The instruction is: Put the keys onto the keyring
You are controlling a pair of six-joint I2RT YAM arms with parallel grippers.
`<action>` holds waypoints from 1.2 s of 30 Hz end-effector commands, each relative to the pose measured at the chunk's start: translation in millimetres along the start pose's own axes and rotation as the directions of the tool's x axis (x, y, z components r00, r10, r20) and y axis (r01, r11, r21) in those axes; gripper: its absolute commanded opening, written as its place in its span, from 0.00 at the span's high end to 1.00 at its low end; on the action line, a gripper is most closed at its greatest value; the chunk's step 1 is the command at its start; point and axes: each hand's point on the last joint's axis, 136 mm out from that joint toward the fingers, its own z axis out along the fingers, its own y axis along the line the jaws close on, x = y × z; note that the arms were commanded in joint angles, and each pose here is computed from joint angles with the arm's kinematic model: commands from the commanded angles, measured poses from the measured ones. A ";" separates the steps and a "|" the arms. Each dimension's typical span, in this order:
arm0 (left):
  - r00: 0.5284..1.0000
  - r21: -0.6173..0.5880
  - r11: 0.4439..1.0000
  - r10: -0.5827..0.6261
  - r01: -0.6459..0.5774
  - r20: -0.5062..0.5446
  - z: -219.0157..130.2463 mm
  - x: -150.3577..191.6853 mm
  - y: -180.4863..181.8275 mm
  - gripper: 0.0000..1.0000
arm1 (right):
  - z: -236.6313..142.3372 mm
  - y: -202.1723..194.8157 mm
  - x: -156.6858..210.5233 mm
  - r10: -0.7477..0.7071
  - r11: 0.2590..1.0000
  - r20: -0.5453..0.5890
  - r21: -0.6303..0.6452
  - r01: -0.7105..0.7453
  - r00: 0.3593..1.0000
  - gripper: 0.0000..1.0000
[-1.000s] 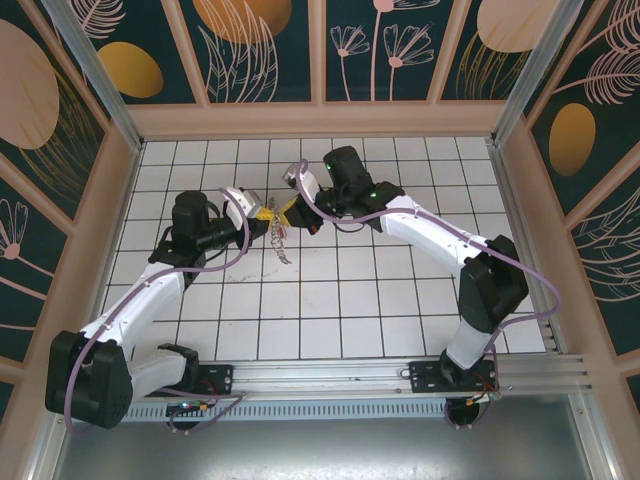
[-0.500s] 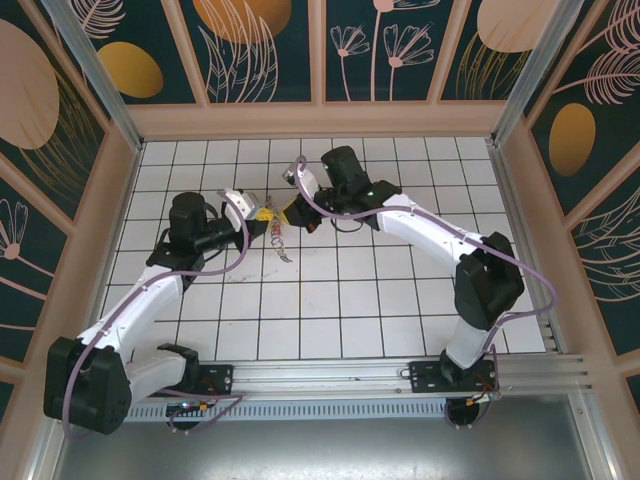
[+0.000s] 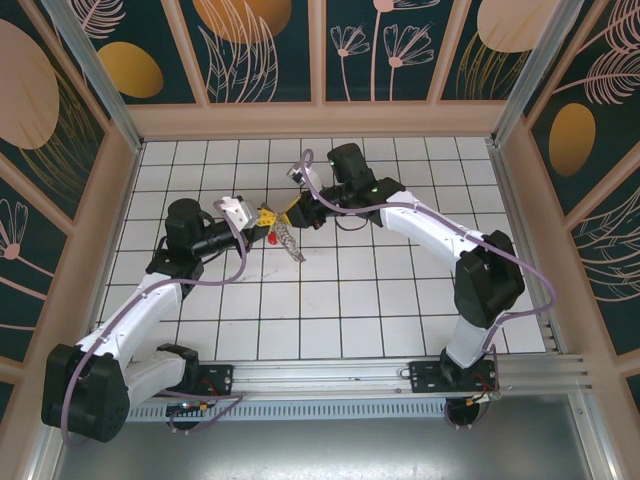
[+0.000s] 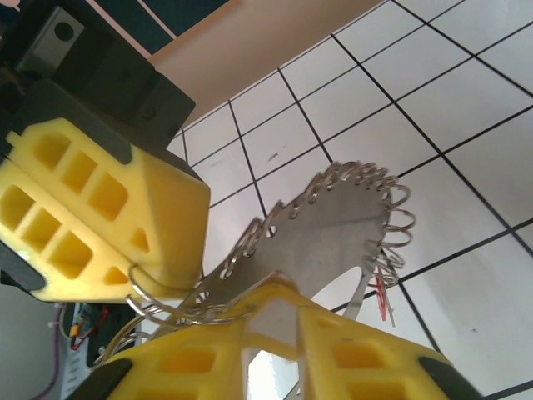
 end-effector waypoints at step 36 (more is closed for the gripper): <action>0.979 0.262 0.953 0.110 -0.153 0.173 2.0 -23.4 -42.8 1.00 | -42.5 53.5 -2.8 -0.739 0.669 -0.038 0.087 0.739 0.673 0.75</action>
